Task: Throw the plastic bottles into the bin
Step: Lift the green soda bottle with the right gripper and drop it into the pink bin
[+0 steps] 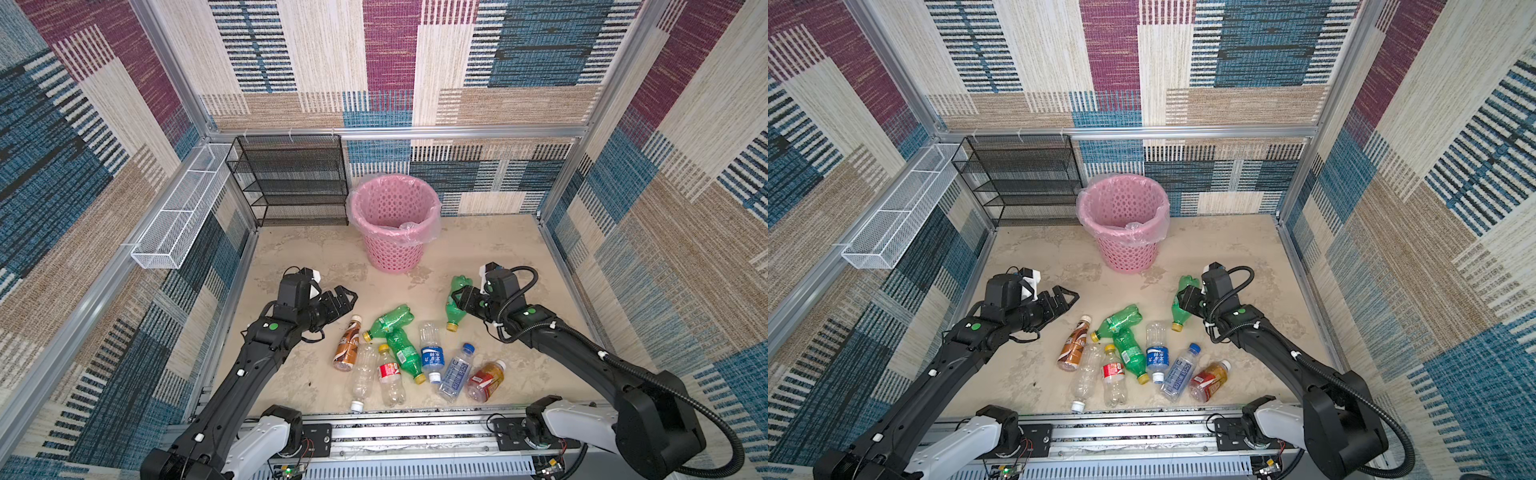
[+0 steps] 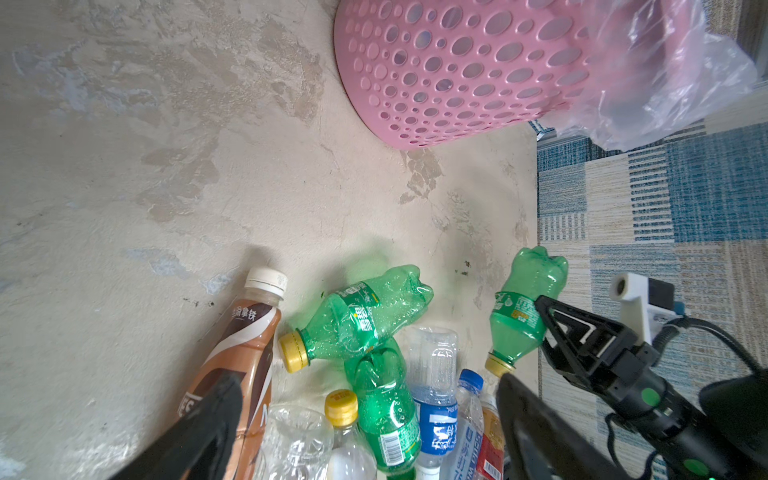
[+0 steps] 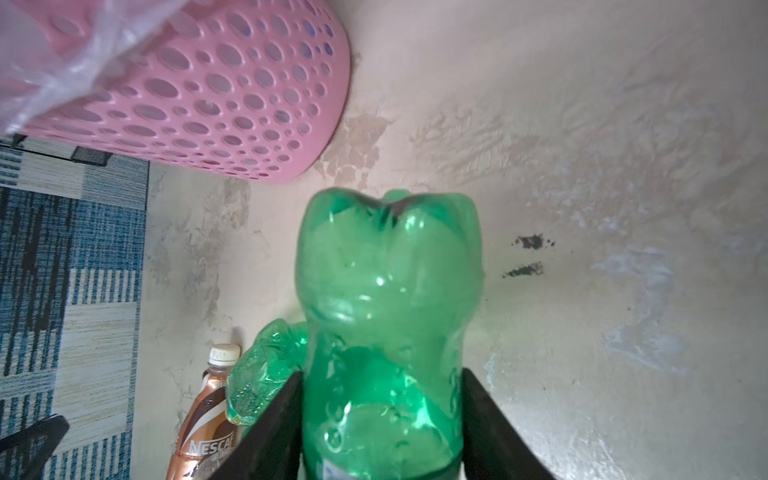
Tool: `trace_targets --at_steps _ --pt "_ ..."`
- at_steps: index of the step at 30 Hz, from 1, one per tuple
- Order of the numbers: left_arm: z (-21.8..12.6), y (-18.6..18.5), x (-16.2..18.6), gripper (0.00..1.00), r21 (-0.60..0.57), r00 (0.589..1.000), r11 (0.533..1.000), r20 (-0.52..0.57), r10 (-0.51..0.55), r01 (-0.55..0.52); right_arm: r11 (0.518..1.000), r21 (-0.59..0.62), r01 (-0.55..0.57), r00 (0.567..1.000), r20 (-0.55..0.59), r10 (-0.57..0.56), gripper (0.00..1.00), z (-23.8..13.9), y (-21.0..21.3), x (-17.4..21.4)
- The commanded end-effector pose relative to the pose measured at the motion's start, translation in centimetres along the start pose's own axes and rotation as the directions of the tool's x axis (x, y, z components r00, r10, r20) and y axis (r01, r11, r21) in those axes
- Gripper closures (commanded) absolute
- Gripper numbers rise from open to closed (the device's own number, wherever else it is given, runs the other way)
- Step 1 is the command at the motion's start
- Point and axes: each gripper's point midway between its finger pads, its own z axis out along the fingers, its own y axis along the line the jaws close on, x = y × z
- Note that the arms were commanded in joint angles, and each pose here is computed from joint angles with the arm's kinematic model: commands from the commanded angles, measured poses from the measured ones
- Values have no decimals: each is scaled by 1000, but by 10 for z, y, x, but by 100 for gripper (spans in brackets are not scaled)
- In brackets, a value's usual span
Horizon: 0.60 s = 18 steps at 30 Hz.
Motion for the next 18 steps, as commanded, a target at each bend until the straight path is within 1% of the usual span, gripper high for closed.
trace_targets --at_steps 1,3,5,8,9,10,11,12,13,15,18 --pt "0 -3 -3 4 11 1000 1000 11 4 -4 996 -72 47 995 91 -41 44 -16 30 -31" --pt "-2 -4 -4 4 14 1000 1000 14 5 -5 984 -153 89 985 160 -64 45 -33 65 -60" --pt "-4 -7 -5 4 19 1000 1000 19 3 -3 960 -242 142 964 252 -79 45 -56 109 -98" --pt "-8 -14 -11 4 32 1000 999 28 2 -3 891 -379 250 912 400 -86 45 -97 195 -173" --pt "-11 -18 -13 4 37 1000 999 31 3 -4 855 -427 295 891 446 -85 42 -112 229 -200" --pt "-12 -20 -14 4 37 999 999 32 5 -7 837 -450 312 890 446 -92 37 -107 246 -212" --pt "-15 -23 -17 4 41 999 999 34 8 -9 820 -470 326 888 451 -95 29 -106 263 -225" --pt "-17 -26 -19 4 41 999 999 36 12 -13 830 -458 320 887 452 -93 23 -100 270 -238" --pt "-20 -29 -21 4 42 999 999 41 14 -16 832 -453 319 885 457 -91 19 -100 271 -243" --pt "-27 -32 -23 4 45 998 999 56 22 -24 817 -472 330 871 486 -71 16 -115 268 -242" --pt "-34 -28 -24 4 27 996 999 89 27 -29 831 -439 343 845 530 -69 16 -137 253 -233"
